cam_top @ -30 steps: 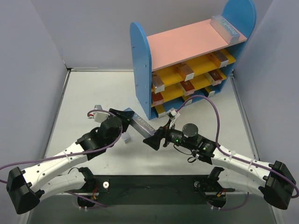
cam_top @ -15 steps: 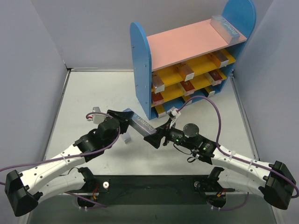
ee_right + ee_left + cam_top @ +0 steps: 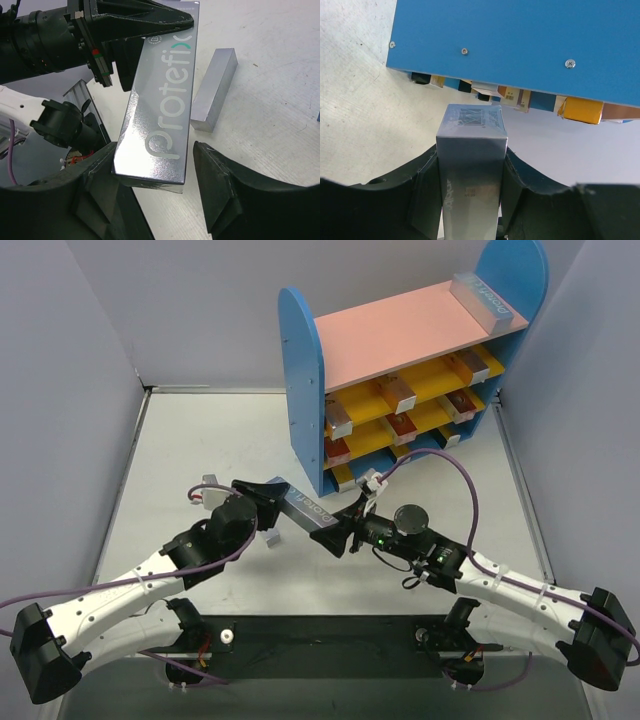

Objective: Place and organize the toothpastes onto the shelf
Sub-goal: Pick up the toothpaste from the center of the board.

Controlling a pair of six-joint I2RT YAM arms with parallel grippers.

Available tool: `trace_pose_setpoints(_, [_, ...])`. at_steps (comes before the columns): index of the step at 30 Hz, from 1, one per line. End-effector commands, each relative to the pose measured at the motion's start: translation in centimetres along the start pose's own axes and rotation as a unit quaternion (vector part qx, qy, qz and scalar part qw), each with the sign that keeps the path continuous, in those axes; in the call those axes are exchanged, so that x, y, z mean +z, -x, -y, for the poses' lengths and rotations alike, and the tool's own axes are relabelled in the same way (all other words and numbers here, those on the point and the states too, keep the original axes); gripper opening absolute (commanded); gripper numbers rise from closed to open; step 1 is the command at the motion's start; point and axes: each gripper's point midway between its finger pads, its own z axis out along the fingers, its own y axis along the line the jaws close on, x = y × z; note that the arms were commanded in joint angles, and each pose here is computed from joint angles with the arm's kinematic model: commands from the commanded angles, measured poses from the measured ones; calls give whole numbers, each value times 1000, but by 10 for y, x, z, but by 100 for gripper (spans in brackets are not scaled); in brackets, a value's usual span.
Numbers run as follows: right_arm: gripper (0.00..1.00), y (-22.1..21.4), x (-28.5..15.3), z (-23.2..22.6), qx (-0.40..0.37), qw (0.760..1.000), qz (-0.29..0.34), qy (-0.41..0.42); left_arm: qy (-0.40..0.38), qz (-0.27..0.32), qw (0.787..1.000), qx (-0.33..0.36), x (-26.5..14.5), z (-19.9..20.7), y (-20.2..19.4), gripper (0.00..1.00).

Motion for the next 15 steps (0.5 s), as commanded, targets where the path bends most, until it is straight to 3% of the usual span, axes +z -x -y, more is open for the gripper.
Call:
trace_pose_setpoints(1, [55, 39, -1, -9, -28, 998, 53, 2, -55, -21, 997, -53, -8, 35, -5, 43])
trace_pose_setpoints(7, [33, 40, -6, -9, -45, 998, 44, -2, -63, -19, 997, -45, -6, 34, -5, 52])
trace_pose_setpoints(11, [18, 42, -16, -11, -58, 997, 40, -4, -106, -5, 994, -17, -9, 47, 0, 78])
trace_pose_setpoints(12, [16, 38, -19, -9, -61, 998, 31, -10, -116, 0, 993, -7, -10, 51, 2, 89])
trace_pose_setpoints(15, [10, 44, -29, -7, -85, 996, 25, -22, -143, 26, 989, 28, -14, 55, 12, 97])
